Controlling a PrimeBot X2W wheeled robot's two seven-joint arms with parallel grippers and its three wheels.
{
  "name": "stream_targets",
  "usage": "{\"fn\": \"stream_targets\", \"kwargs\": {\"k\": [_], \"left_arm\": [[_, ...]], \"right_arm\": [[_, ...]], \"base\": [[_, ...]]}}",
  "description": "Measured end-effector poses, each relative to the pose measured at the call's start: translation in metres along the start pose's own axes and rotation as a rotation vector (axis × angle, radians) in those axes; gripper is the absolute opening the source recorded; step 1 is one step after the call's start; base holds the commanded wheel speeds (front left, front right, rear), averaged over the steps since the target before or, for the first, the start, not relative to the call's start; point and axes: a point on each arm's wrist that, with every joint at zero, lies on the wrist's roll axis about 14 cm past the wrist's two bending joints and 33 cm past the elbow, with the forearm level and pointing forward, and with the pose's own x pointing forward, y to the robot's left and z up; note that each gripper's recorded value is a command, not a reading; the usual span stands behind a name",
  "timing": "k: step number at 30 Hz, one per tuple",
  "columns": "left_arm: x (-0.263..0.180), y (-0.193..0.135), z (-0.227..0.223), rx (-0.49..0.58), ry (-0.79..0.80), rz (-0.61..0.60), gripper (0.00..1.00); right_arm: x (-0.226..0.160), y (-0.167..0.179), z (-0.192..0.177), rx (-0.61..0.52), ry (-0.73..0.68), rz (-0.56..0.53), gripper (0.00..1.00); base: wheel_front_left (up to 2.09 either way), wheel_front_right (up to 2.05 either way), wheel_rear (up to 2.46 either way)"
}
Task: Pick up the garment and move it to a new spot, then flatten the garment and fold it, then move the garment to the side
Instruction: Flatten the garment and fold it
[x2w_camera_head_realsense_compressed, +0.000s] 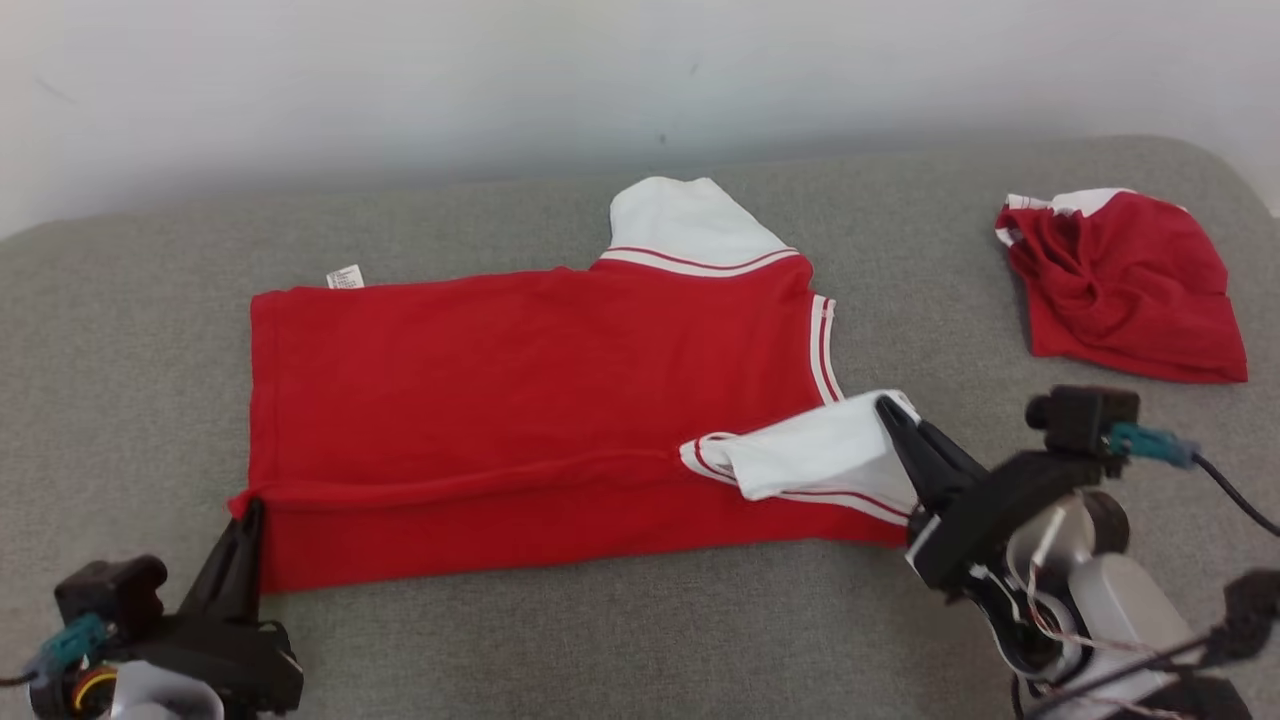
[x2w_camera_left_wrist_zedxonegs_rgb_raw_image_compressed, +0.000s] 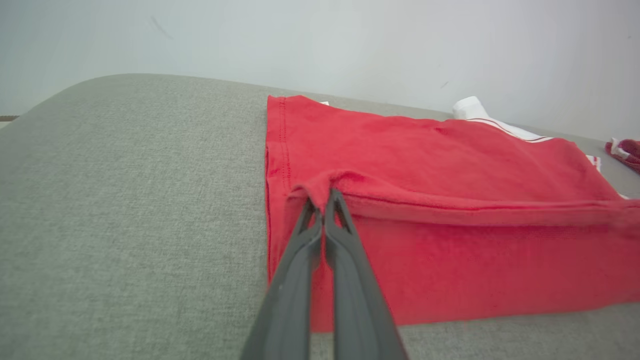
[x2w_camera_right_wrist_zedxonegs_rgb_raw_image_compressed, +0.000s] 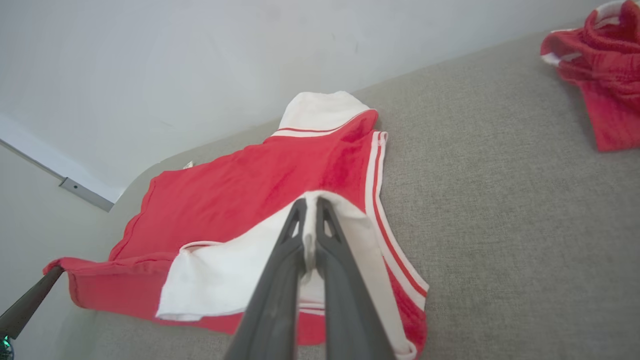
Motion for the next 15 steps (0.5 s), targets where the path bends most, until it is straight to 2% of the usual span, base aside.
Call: {"fn": "stream_targets", "kwargs": {"k": [15], "left_arm": [[0.046, 0.005, -0.036, 0.060, 0.144, -0.026, 0.00]], "right_arm": [[0.063, -0.029, -0.015, 0.032, 0.081, -0.046, 0.00]], "base": [[0.00, 0.00, 0.00]]}}
